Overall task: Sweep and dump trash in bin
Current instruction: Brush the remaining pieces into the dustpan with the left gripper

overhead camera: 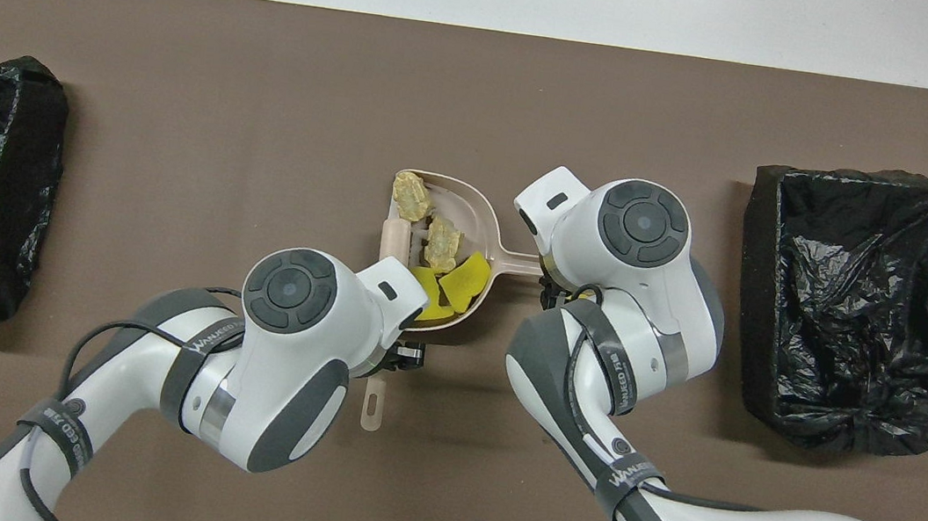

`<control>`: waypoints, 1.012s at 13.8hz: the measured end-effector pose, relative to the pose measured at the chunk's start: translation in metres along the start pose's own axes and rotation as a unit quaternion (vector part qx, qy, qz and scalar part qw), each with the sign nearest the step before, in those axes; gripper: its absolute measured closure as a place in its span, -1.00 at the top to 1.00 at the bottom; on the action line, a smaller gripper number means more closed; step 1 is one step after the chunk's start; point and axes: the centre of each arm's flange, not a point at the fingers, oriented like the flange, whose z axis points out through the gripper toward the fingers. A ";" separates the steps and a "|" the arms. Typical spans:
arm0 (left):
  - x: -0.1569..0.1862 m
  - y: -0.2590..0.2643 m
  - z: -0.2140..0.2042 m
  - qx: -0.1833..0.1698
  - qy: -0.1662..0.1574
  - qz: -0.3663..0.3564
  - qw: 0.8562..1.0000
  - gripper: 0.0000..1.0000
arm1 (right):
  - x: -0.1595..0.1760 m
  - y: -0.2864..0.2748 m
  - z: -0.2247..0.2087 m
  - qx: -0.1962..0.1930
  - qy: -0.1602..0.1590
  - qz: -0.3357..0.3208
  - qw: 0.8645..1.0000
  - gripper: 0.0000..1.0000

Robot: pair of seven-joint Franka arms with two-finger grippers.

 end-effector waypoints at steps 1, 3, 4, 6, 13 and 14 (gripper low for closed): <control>-0.001 0.001 0.000 0.000 -0.001 0.001 1.000 -0.47 | 0.000 0.000 0.000 0.000 0.000 0.000 1.000 -0.34; 0.004 -0.008 -0.001 0.004 -0.005 0.001 1.000 -0.47 | 0.000 0.000 0.000 0.000 0.000 0.000 1.000 -0.34; 0.008 -0.015 -0.004 0.008 -0.007 0.001 1.000 -0.47 | -0.001 0.000 0.000 0.000 0.000 -0.001 1.000 -0.34; 0.019 -0.030 -0.012 0.013 -0.005 -0.006 1.000 -0.47 | -0.003 0.001 0.001 0.001 0.000 -0.002 1.000 -0.34; 0.057 -0.103 -0.032 0.039 0.010 -0.024 0.999 -0.47 | -0.022 0.013 0.000 0.011 0.035 -0.012 0.999 -0.34; 0.064 -0.114 -0.037 0.049 0.009 -0.024 0.998 -0.47 | -0.030 0.016 -0.001 0.012 0.038 -0.012 0.999 -0.34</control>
